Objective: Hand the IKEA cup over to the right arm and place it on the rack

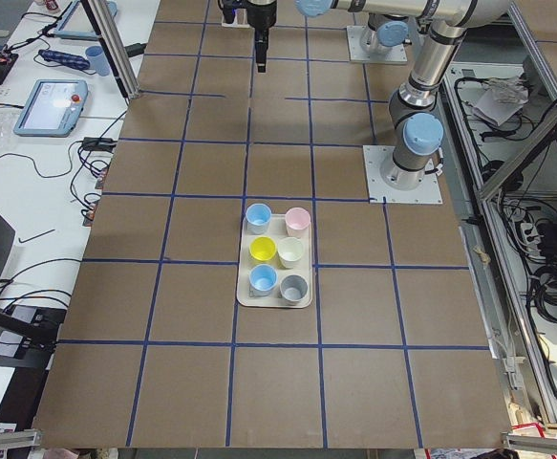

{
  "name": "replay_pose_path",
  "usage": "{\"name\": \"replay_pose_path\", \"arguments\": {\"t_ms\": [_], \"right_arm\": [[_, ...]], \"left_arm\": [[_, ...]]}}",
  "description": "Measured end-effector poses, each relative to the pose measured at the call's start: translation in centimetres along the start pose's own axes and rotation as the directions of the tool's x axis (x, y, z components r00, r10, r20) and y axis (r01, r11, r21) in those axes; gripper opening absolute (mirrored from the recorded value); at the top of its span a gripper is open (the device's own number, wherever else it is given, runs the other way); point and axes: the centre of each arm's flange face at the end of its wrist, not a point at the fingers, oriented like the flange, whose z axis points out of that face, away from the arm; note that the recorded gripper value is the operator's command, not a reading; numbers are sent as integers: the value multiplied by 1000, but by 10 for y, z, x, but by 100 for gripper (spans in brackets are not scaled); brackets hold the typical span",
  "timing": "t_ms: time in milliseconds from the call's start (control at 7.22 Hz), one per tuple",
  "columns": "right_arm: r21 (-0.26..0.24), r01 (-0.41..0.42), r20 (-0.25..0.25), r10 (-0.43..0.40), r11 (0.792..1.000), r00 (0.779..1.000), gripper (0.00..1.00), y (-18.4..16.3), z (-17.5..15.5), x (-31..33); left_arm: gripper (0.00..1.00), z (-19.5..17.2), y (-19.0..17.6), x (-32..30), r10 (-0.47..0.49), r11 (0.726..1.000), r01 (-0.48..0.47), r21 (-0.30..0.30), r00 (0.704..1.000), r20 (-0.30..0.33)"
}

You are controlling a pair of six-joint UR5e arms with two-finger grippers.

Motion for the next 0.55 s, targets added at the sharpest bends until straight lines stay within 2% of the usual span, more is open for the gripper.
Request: {"name": "replay_pose_path", "arguments": {"t_ms": [554], "right_arm": [[3,0,-3,0,1000,1000,100,0,2,0]], "left_arm": [[100,-2,1,0,4,1000,-4,3,1000,3]]}}
